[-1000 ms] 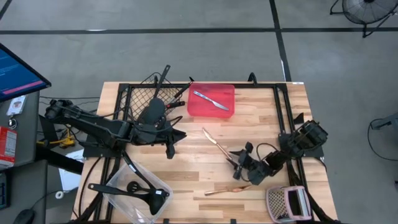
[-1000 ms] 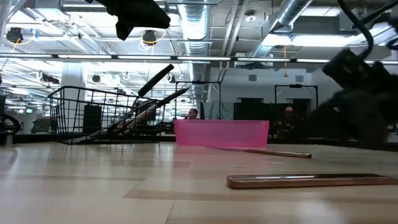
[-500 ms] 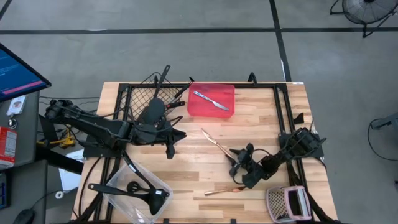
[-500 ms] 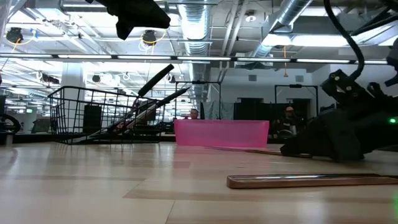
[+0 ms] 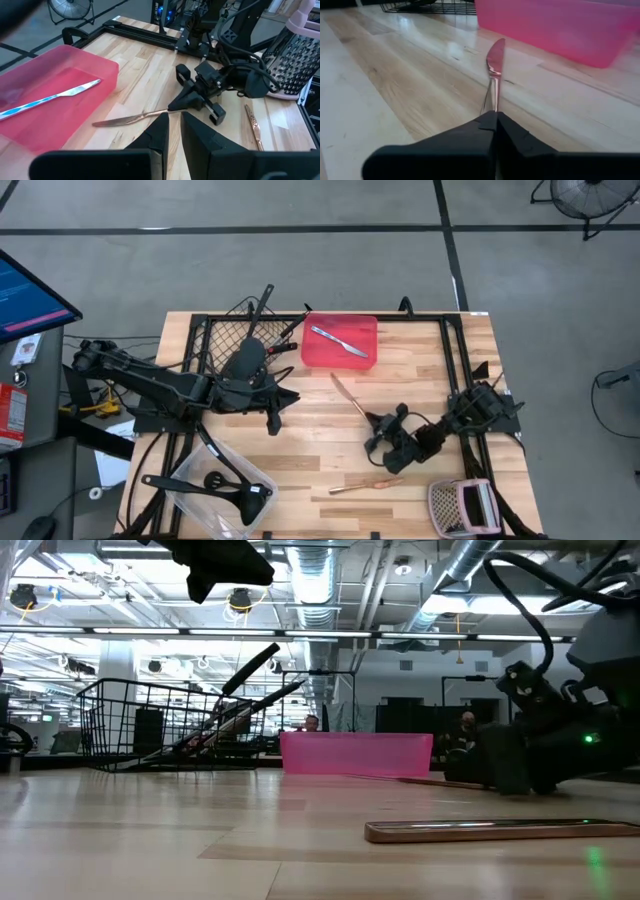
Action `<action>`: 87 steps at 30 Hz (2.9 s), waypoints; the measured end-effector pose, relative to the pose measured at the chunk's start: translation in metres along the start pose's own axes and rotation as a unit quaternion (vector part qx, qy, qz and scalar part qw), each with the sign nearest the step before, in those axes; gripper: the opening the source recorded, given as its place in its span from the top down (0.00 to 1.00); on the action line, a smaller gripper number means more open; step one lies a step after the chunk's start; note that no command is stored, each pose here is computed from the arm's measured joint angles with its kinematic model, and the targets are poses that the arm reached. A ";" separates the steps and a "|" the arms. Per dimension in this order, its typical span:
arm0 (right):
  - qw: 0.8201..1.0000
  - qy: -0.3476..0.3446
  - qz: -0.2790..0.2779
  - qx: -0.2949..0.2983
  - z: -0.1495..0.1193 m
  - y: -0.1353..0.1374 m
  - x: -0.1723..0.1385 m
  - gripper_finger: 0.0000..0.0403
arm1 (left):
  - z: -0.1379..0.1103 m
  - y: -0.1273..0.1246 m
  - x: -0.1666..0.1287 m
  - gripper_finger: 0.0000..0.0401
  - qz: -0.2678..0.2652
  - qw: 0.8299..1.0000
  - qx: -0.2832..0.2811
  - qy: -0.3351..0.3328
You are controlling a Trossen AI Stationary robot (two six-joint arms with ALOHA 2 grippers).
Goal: Pick & Place Kitchen Items
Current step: Put the gold table knife into the red bin
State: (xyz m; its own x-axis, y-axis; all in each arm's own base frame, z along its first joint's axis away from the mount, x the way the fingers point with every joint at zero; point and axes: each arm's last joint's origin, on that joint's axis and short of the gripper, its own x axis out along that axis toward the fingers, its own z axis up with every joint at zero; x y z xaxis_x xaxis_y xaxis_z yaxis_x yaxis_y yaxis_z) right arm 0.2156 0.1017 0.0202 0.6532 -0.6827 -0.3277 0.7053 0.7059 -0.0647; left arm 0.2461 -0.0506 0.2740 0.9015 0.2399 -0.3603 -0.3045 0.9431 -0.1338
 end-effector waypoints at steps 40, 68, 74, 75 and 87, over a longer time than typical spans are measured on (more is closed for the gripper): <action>0.942 0.038 0.258 -0.211 0.067 0.020 -0.007 1.00 | -0.006 -0.004 0.007 0.91 -0.023 0.999 0.008 0.020; 0.890 0.356 0.229 -0.171 0.098 0.047 -0.003 1.00 | -0.014 -0.005 0.023 0.98 -0.011 0.999 0.010 0.033; 0.889 0.352 0.230 -0.180 0.099 0.047 -0.007 1.00 | -0.014 -0.004 0.023 0.94 -0.003 0.999 0.008 0.031; 0.890 0.347 0.237 -0.177 0.103 0.047 -0.011 1.00 | -0.014 -0.004 0.023 0.93 -0.002 1.000 0.007 0.030; 0.902 0.332 0.209 -0.180 0.132 0.023 -0.014 1.00 | -0.013 -0.004 0.023 0.82 0.009 1.000 0.005 0.026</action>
State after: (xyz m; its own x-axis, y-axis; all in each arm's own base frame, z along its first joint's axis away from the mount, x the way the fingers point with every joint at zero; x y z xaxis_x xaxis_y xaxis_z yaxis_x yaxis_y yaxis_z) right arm 0.2587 0.1025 0.1474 0.4485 -0.1632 -0.8787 0.2228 0.9726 -0.0669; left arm 0.2640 -0.0515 0.2538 0.8791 0.2442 -0.4093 -0.3166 0.9412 -0.1183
